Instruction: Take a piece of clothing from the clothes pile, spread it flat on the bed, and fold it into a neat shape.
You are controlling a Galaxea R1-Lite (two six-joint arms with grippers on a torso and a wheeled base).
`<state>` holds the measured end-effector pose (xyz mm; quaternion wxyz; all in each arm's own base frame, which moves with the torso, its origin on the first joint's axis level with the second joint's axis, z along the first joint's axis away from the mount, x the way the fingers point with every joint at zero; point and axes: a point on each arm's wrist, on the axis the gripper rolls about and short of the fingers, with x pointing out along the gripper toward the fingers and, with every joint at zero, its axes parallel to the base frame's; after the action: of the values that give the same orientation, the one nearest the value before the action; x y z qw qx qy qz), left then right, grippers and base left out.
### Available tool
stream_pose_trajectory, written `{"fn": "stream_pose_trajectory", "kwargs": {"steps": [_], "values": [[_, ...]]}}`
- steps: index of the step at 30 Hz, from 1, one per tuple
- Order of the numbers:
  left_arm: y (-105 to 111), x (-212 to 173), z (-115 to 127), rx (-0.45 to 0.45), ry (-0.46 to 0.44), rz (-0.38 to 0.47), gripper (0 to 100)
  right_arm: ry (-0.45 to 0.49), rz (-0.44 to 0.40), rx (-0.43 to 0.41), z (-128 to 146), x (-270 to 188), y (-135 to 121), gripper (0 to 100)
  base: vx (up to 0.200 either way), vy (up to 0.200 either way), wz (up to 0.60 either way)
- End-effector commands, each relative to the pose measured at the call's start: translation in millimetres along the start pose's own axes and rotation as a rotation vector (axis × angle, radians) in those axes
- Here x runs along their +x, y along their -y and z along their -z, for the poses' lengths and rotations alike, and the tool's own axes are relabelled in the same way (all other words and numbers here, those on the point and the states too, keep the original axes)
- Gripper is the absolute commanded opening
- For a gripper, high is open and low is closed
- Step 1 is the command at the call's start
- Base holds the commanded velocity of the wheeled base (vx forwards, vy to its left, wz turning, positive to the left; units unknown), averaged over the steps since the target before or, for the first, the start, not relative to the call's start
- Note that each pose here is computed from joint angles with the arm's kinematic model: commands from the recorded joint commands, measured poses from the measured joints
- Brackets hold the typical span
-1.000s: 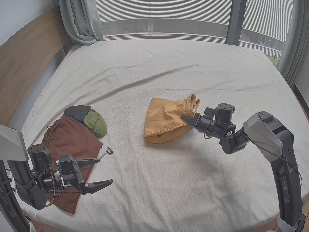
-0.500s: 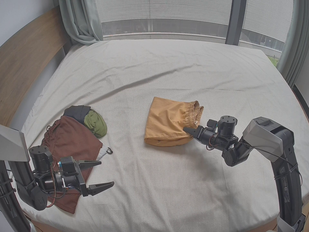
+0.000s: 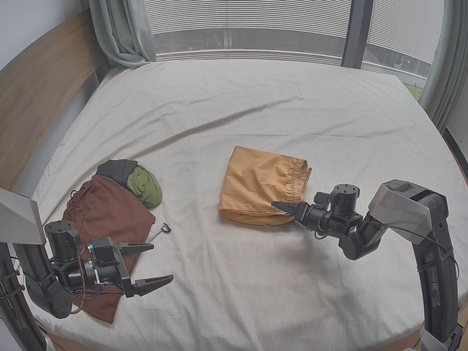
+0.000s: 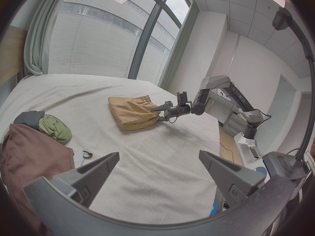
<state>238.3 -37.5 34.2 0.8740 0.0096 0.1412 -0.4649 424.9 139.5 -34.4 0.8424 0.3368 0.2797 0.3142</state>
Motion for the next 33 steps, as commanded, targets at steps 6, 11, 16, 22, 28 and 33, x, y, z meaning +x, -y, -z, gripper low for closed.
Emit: {"fn": "stream_pose_trajectory", "kwargs": {"steps": [6, 11, 16, 22, 28, 33], "values": [[2, 2, 0, 0.002, -0.001, 0.01, 100, -0.14, -0.04, -0.079, 39, -23, -61, 100, 0.0, 0.0, 0.0], [2, 2, 0, 0.002, -0.001, 0.008, 100, -0.135, -0.1, -0.112, 35, -25, -93, 100, 0.0, 0.0, 0.0], [2, 3, 1, -0.004, -0.004, 0.01, 100, -0.041, -0.174, -0.138, 5, -19, -114, 100, 0.0, 0.0, 0.0], [0, 3, -1, 0.001, 0.002, 0.007, 100, 0.063, -0.193, -0.121, -34, -8, -107, 100, 0.0, 0.0, 0.0], [0, 4, 0, -0.002, 0.001, 0.008, 100, 0.098, -0.129, -0.096, -55, 6, -67, 100, 0.0, 0.0, 0.0], [-1, 3, -1, 0.0, 0.003, 0.004, 100, 0.111, -0.062, -0.062, -57, 12, -27, 100, 0.0, 0.0, 0.0]]}}
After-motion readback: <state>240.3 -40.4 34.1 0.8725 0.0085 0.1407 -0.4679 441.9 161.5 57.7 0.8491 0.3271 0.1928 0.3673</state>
